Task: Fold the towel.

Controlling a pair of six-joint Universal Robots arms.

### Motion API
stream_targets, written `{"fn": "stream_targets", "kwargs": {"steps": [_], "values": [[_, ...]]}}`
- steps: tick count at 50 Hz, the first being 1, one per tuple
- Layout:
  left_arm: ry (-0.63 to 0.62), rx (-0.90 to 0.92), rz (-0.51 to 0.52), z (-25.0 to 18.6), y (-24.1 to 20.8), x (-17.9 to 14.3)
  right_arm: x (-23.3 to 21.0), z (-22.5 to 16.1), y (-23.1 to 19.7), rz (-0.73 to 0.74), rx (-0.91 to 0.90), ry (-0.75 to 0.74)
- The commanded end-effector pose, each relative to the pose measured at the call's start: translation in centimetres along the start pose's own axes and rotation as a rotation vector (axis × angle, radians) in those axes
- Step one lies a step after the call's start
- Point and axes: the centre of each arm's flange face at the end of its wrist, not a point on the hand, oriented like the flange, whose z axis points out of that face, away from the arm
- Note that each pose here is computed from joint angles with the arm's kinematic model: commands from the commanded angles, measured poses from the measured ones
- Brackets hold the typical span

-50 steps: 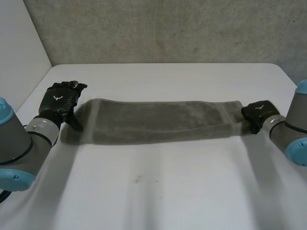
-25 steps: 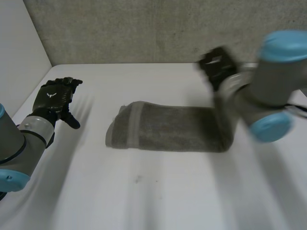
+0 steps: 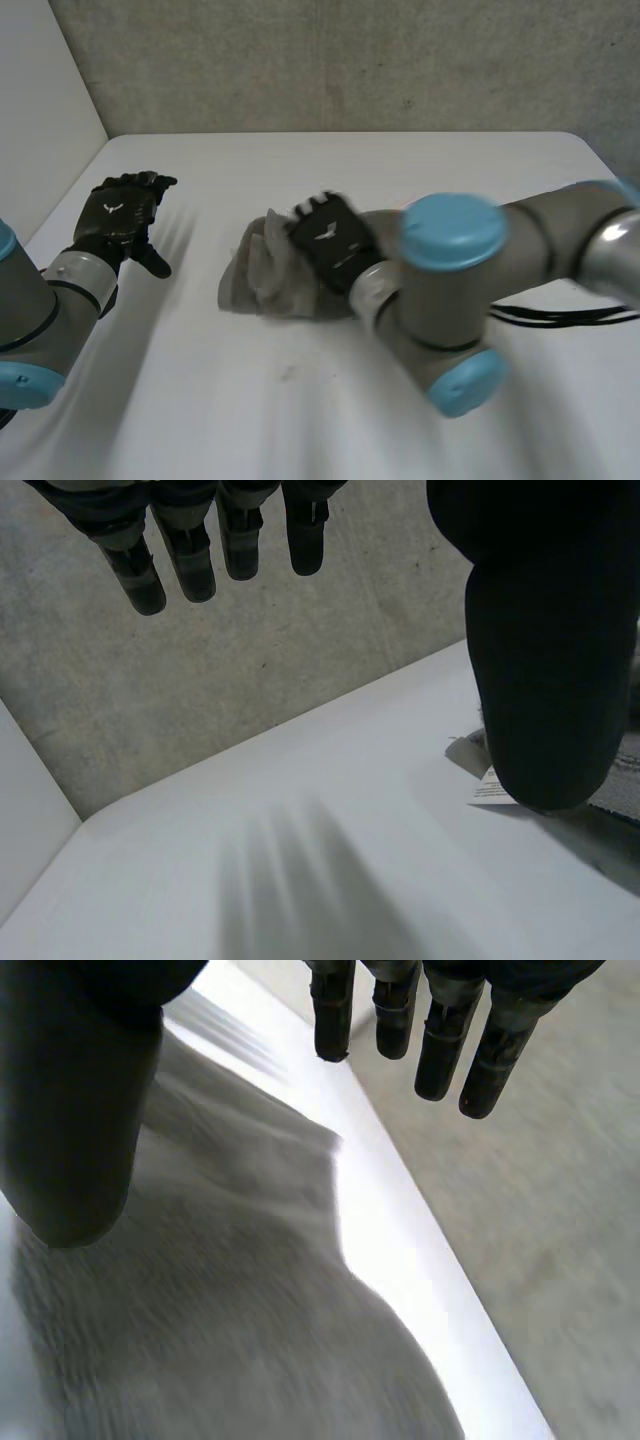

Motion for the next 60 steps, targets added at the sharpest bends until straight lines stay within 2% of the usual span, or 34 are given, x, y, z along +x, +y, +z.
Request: {"fn": "stream_targets", "kwargs": {"steps": [1,5,8,9,10,12,13,15,21,23,31,38,45,48,50,55,60], "values": [[0.006,-0.002,0.0,-0.2,0.1,0.2,6.2,-2.3,4.6,0.219,-0.136,0.13],[0.021,0.001,0.008,-0.4,-0.1,0.7,6.9,-2.8,6.7,0.271,-0.194,0.143],[0.083,0.016,0.014,-0.9,-0.7,2.5,6.8,-3.2,7.9,0.286,-0.224,0.132],[0.138,0.03,0.019,-1.3,-1.1,4.0,6.8,-3.4,8.4,0.291,-0.237,0.133],[0.138,0.031,0.019,-1.3,-1.1,4.0,6.9,-3.5,8.9,0.298,-0.251,0.136],[0.251,0.03,0.027,-2.6,-1.4,6.9,7.1,-3.6,9.2,0.301,-0.258,0.141],[0.251,0.03,0.027,-2.6,-1.4,6.9,7.1,-3.6,9.2,0.301,-0.258,0.141],[0.341,-0.001,0.03,-3.8,-0.9,8.9,7.0,-3.7,9.5,0.307,-0.268,0.144],[0.43,-0.043,0.055,-5.1,0.1,11.2,6.9,-3.9,9.9,0.312,-0.278,0.144],[0.457,-0.05,0.11,-5.3,1.0,12.0,7.2,-4.0,10.1,0.315,-0.281,0.153],[0.463,-0.054,0.232,-4.3,2.3,12.3,6.8,-4.1,10.3,0.321,-0.285,0.146],[0.461,-0.052,0.246,-3.0,3.0,12.6,6.5,-3.9,10.3,0.312,-0.258,0.158],[0.436,0.029,0.261,-0.9,2.8,12.7,6.1,-3.7,10.5,0.303,-0.233,0.168],[0.393,0.087,0.281,0.3,2.6,12.5,5.9,-3.6,10.5,0.302,-0.229,0.169],[0.315,0.12,0.307,1.0,2.5,11.5,5.8,-3.3,10.4,0.315,-0.21,0.18],[0.227,0.128,0.362,0.9,2.7,10.0,5.1,-2.9,10.5,0.368,-0.196,0.173],[0.227,0.114,0.427,-0.3,3.3,9.8,4.2,-2.6,10.2,0.397,-0.182,0.152]]}}
